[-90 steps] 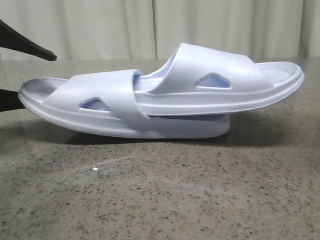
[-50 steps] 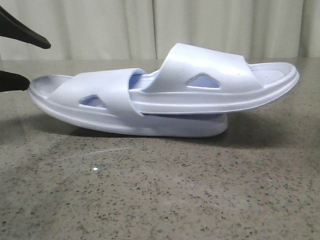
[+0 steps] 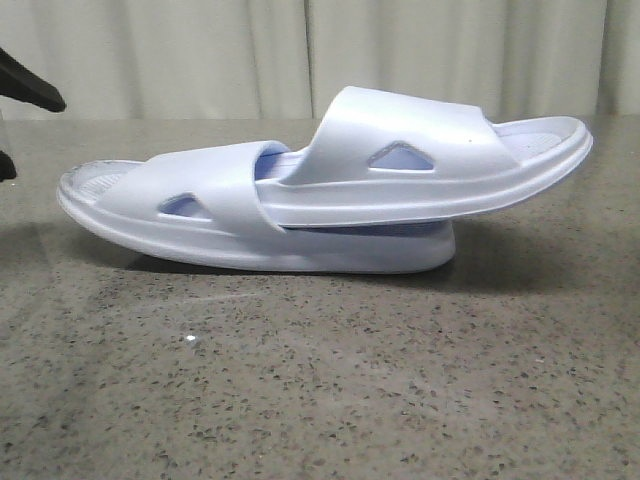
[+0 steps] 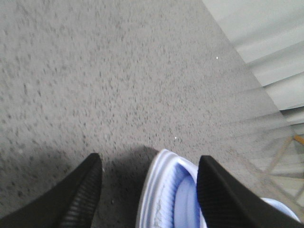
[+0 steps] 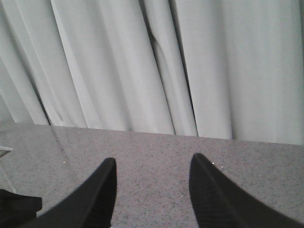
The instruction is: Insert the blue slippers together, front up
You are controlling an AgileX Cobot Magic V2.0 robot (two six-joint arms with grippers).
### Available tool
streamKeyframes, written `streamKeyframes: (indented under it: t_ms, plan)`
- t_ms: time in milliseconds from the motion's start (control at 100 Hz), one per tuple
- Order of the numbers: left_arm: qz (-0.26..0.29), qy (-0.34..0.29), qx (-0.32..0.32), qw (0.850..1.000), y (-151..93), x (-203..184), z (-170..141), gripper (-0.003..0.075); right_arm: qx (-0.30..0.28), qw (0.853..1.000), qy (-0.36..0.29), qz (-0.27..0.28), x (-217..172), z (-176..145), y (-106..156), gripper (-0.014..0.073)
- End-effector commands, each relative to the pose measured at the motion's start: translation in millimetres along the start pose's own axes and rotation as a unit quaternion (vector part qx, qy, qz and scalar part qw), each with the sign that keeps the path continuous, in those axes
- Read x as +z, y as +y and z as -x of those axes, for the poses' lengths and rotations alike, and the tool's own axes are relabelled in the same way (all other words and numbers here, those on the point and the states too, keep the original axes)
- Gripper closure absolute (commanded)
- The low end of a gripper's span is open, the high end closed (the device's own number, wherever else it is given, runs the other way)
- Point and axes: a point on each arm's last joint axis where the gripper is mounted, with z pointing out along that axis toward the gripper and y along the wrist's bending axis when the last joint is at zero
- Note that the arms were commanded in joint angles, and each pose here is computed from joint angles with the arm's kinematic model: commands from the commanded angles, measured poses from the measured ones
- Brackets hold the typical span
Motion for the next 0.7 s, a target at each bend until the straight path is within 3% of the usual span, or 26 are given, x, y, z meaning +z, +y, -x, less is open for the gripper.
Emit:
streamKeyframes:
  t_ms: [0,140,360,580,690]
  plan:
    - [-0.030,-0.036,0.043,0.998,-19,-13,9,0.0337,-0.022,0.999,-0.042,-0.015,-5,15,-1,0.0295]
    - [-0.027,-0.088,0.118,0.989,-29,-35,15,0.0337,-0.045,0.998,-0.048,-0.026,-5,16,-2,0.0295]
    - [-0.011,-0.181,0.229,0.956,-45,-81,18,0.0337,-0.082,0.995,-0.045,-0.042,-3,10,-6,0.0295]
    - [-0.010,-0.241,0.313,0.919,-52,-119,9,0.0338,-0.083,0.992,-0.044,-0.082,2,-23,-20,0.0295]
    - [-0.012,-0.255,0.334,0.908,-47,-132,-2,0.0338,-0.088,0.990,-0.043,-0.099,-1,-42,-26,0.0295]
